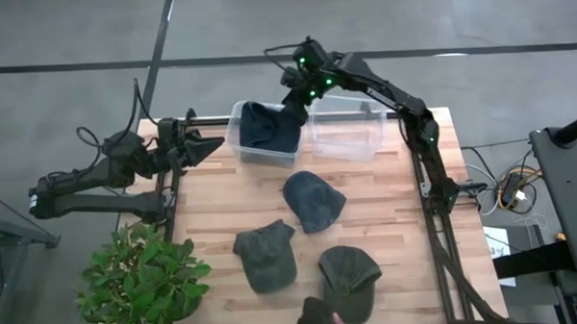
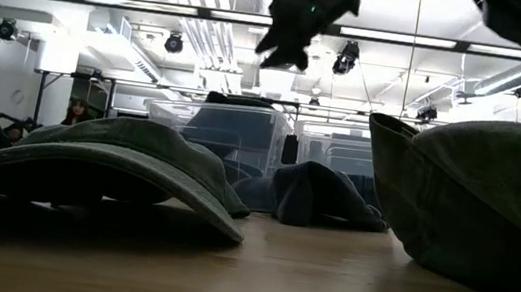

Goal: Pick & Place hat
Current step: Put the blue cap into the left transparent bin

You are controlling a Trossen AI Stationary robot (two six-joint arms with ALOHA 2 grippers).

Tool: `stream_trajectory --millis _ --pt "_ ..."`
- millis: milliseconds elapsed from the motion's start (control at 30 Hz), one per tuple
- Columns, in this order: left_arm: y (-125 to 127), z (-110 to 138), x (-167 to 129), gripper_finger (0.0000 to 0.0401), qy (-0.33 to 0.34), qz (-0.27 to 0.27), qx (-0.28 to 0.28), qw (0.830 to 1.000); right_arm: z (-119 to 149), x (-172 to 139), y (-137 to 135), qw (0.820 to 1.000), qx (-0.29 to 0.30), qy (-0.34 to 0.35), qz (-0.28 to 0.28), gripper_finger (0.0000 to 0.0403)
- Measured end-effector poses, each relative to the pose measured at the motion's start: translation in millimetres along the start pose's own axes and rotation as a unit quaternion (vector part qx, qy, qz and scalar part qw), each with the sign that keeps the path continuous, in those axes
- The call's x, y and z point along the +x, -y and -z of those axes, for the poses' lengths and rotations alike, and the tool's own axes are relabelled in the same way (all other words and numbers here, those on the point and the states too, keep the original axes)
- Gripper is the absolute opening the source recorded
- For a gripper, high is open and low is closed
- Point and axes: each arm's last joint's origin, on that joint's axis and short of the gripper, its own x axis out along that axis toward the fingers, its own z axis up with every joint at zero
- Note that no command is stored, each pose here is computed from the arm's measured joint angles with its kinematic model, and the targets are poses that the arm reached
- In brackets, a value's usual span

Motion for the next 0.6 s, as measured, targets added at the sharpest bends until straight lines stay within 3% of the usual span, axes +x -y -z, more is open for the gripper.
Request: stream_trajectory --millis 400,600 --pt "-9.1 9.6 6.9 0.0099 -0.041 -0.038 0.006 0.998 -11.2 -66.0 -80.7 0.997 -0.006 0.063 -0.044 0.0204" --pt "-17.0 17.8 13.3 0.0099 -0.073 -0.067 0.027 0.995 -5.8 -87.7 -121.7 0.995 0.02 0.064 -0.075 0.0178"
